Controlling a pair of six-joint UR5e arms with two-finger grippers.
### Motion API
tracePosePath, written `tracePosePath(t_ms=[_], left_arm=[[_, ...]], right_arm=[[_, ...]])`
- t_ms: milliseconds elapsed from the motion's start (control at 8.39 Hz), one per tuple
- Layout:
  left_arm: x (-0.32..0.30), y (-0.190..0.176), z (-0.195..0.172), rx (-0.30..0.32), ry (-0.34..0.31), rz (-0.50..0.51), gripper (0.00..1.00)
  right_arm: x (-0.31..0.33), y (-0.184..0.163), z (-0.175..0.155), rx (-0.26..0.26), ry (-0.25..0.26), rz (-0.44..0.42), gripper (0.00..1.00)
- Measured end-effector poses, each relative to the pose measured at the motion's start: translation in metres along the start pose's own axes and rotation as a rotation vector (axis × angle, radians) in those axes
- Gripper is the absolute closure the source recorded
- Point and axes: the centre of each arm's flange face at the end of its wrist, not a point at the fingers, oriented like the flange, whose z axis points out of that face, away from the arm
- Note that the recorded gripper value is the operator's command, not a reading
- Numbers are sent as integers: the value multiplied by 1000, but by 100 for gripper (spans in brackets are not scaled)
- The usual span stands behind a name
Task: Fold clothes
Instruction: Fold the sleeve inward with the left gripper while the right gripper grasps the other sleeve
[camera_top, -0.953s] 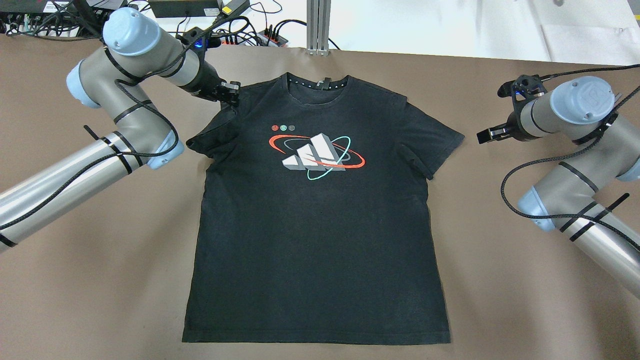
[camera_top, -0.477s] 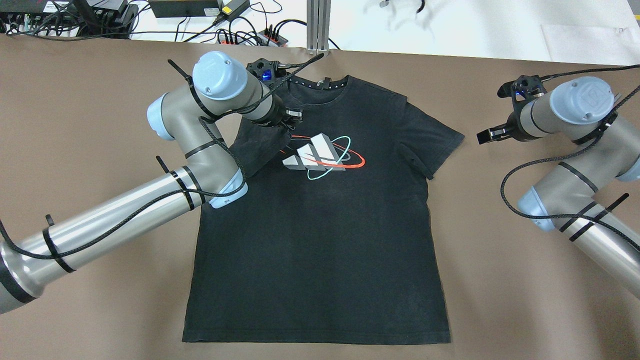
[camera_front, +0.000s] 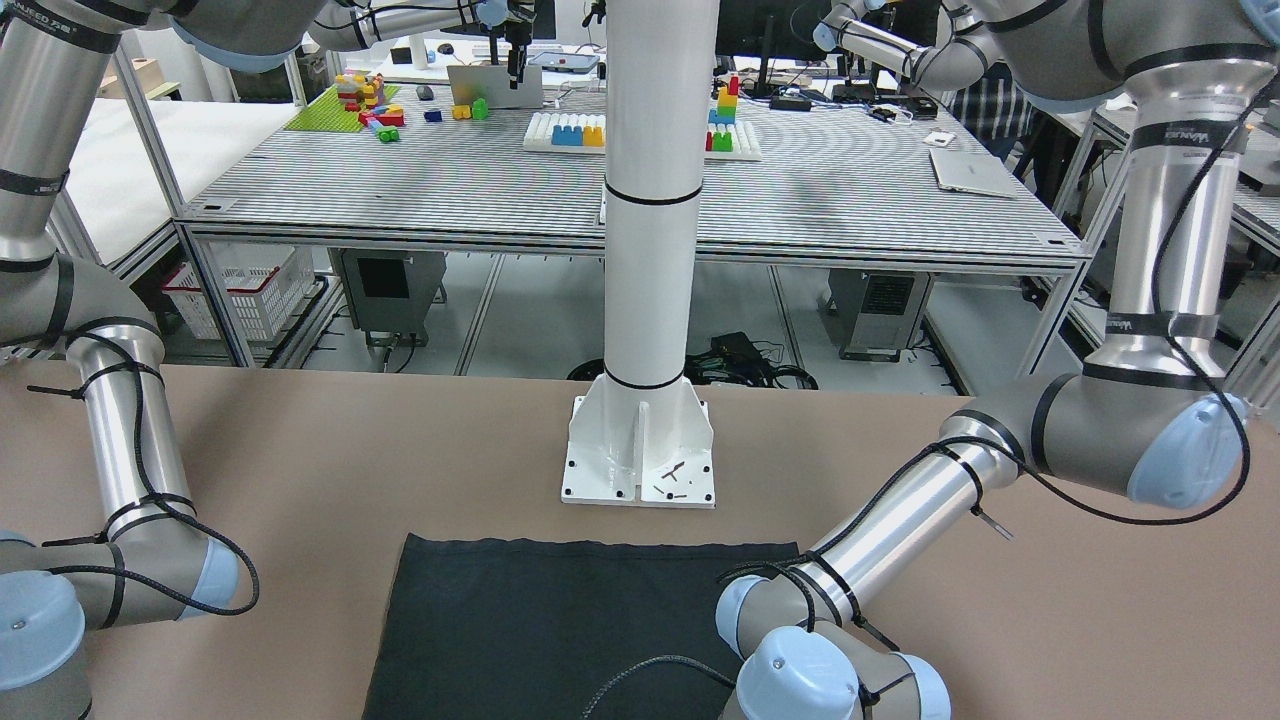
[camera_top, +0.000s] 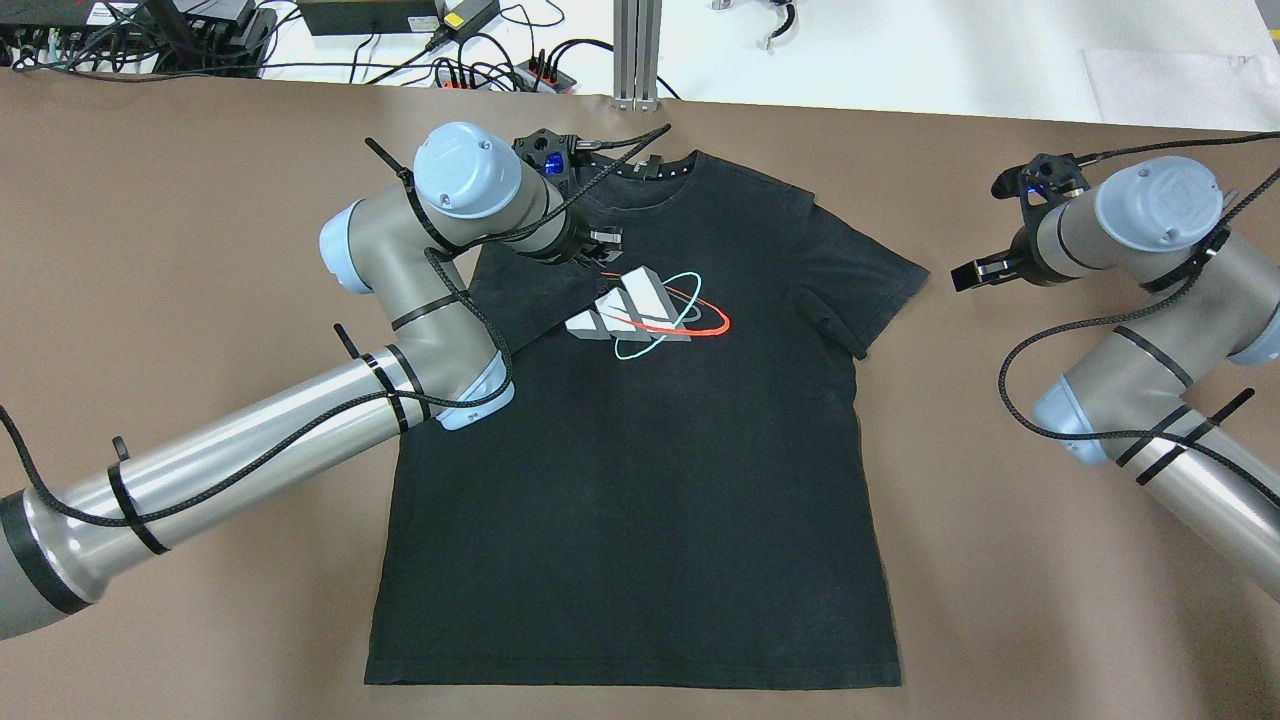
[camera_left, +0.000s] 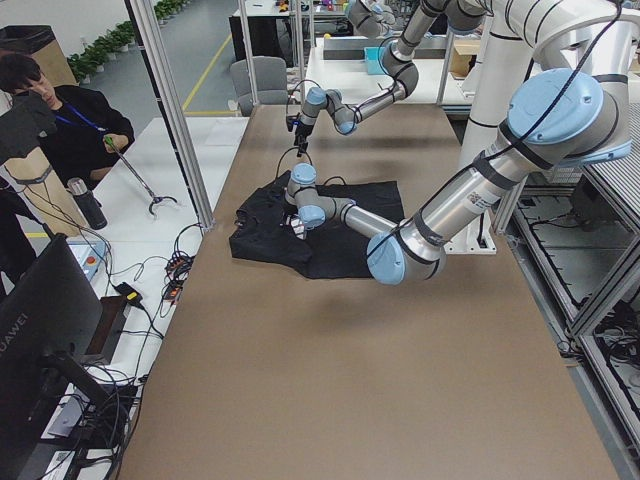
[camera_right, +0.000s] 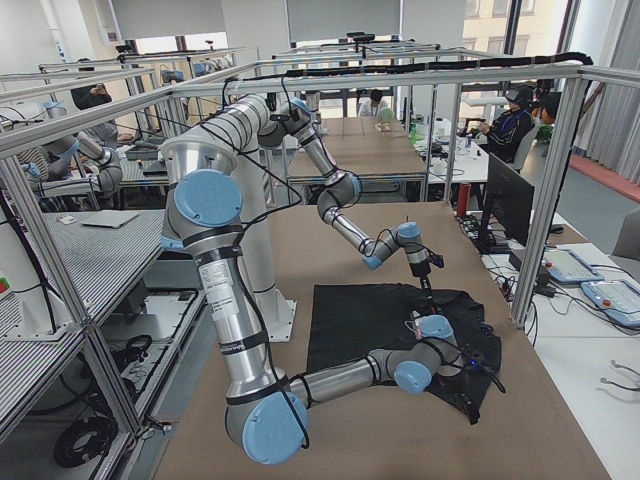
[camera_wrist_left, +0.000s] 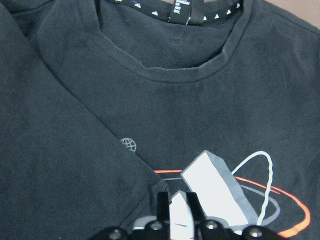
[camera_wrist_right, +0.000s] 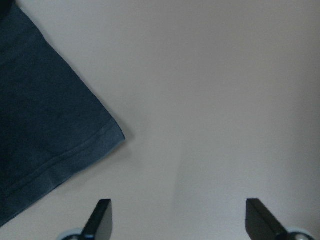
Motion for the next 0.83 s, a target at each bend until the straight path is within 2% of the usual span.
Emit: tracePosePath(t_ms=[238,358,596,834], left_arm=[[13,-3,-5,6,14,0,5],[15,-3,-6,6,15,1,5],[15,-3,-6,6,14,7,5],[13,-2,-5,6,12,9,5]], right_arm=[[-4,-6,3,-3,-3,40,9],[-12,-16,7,-8,-16,92,11],[-34,-24,23,8,-70,188,13],[-35,-21,44,25,-110,241,13]])
